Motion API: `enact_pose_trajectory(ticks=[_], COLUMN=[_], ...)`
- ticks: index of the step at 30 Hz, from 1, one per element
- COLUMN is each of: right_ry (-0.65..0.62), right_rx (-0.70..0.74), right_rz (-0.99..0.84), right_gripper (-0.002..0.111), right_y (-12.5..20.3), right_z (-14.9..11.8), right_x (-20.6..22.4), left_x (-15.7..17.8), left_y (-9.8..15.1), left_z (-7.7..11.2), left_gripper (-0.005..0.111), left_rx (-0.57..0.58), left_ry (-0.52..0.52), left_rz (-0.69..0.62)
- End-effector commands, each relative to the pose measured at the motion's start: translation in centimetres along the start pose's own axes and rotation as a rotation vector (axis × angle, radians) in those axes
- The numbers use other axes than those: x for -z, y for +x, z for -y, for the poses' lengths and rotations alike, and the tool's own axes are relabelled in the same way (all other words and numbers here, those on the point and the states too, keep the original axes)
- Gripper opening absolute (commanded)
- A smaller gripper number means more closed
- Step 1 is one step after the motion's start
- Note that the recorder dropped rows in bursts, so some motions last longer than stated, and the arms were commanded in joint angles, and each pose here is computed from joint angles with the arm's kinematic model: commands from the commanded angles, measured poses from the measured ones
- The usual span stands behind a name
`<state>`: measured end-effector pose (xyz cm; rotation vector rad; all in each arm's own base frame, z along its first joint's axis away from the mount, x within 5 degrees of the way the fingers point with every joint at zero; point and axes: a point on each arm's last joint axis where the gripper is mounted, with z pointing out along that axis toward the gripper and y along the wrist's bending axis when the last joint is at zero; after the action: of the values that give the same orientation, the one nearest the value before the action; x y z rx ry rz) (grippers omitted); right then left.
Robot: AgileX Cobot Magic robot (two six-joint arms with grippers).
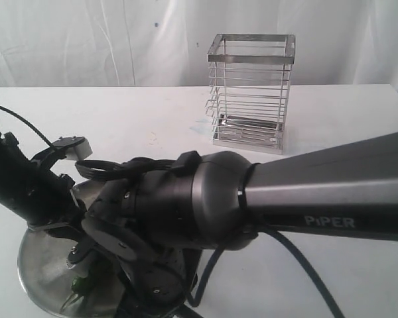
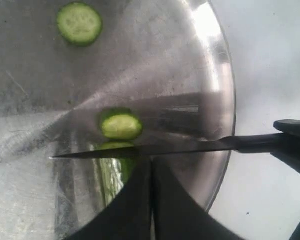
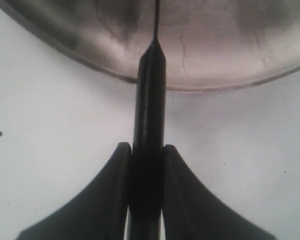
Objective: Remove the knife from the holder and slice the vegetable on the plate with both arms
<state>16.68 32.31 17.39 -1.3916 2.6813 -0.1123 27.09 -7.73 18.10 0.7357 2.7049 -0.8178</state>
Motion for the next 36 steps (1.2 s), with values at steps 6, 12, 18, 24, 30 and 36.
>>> enact_pose_trajectory(ticks=[6, 12, 18, 24, 30, 36], right_ry=[0.007, 0.015, 0.021, 0.025, 0.026, 0.033], right_rx=[0.045, 0.056, 0.065, 0.077, 0.081, 0.088], right_rz=[-0.026, -0.024, -0.037, -0.042, -0.048, -0.074], right_gripper=[0.0, 0.0, 0.0, 0.0, 0.0, 0.0], right_y=[-1.9, -3.0, -3.8, -4.0, -4.0, -3.8], right_z=[0.1, -0.1, -0.3, -0.3, -0.3, -0.2], right_x=[-0.4, -1.1, -1.8, -1.9, -1.9, -1.8], left_x=[0.0, 0.0, 0.0, -0.7, -1.3, -1.2], left_y=[0.1, 0.0, 0.0, 1.0, 1.7, 1.5], left_z=[0.6, 0.5, 0.4, -0.1, -0.7, -0.8], left_gripper=[0.0, 0.0, 0.0, 0.0, 0.0, 0.0], left_rx=[0.009, 0.009, 0.01, 0.037, 0.05, 0.053], left_ry=[0.028, 0.024, 0.014, -0.032, -0.088, -0.1], left_rz=[0.007, 0.01, 0.016, 0.019, 0.028, 0.045])
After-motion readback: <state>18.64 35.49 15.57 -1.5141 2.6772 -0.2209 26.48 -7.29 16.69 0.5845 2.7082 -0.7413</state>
